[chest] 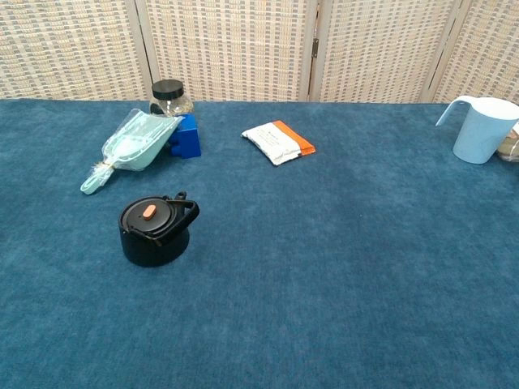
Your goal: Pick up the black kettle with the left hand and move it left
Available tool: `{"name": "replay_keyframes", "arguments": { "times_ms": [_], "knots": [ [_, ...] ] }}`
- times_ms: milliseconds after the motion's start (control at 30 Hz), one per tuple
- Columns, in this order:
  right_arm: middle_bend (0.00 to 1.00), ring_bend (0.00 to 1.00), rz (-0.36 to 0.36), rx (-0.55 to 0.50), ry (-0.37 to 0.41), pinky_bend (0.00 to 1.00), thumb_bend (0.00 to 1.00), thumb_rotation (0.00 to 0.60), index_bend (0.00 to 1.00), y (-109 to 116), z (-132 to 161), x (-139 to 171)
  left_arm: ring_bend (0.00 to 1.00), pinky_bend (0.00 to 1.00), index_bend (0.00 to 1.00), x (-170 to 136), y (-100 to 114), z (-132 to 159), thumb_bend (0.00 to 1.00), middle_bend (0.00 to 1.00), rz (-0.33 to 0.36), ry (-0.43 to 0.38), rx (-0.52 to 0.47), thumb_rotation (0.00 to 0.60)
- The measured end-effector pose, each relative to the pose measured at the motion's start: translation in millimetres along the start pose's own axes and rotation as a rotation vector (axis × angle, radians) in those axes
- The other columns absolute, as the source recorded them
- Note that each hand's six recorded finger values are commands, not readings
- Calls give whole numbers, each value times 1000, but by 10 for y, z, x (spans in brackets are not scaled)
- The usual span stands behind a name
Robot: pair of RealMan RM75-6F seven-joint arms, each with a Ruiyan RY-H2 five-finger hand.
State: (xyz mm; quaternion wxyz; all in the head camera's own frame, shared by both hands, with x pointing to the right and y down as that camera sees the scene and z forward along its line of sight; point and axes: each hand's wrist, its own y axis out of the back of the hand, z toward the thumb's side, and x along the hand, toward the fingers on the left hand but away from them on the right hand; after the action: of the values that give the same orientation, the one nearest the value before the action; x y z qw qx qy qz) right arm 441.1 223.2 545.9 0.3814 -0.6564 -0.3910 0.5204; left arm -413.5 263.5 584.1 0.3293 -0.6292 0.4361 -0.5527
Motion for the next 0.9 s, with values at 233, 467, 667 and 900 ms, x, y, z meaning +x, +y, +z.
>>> {"name": "replay_keyframes", "arguments": {
  "times_ms": [233,467,667,900],
  "knots": [
    [318,124,-3,2,3,156,146,600,223,11,11,-3,308,170,389,-1,5,-9,163,412,4,-7,-4,600],
    [317,124,-57,5,-10,156,146,600,224,135,-9,5,308,170,388,45,16,25,162,412,0,-54,-26,600],
    [317,124,-86,13,-36,156,146,600,224,202,-42,4,309,169,385,154,41,108,162,412,-17,-126,-53,600],
    [314,124,-92,17,-50,156,146,600,224,211,-53,-26,308,169,368,308,11,259,162,407,-52,-198,-34,600]
  ]
}}
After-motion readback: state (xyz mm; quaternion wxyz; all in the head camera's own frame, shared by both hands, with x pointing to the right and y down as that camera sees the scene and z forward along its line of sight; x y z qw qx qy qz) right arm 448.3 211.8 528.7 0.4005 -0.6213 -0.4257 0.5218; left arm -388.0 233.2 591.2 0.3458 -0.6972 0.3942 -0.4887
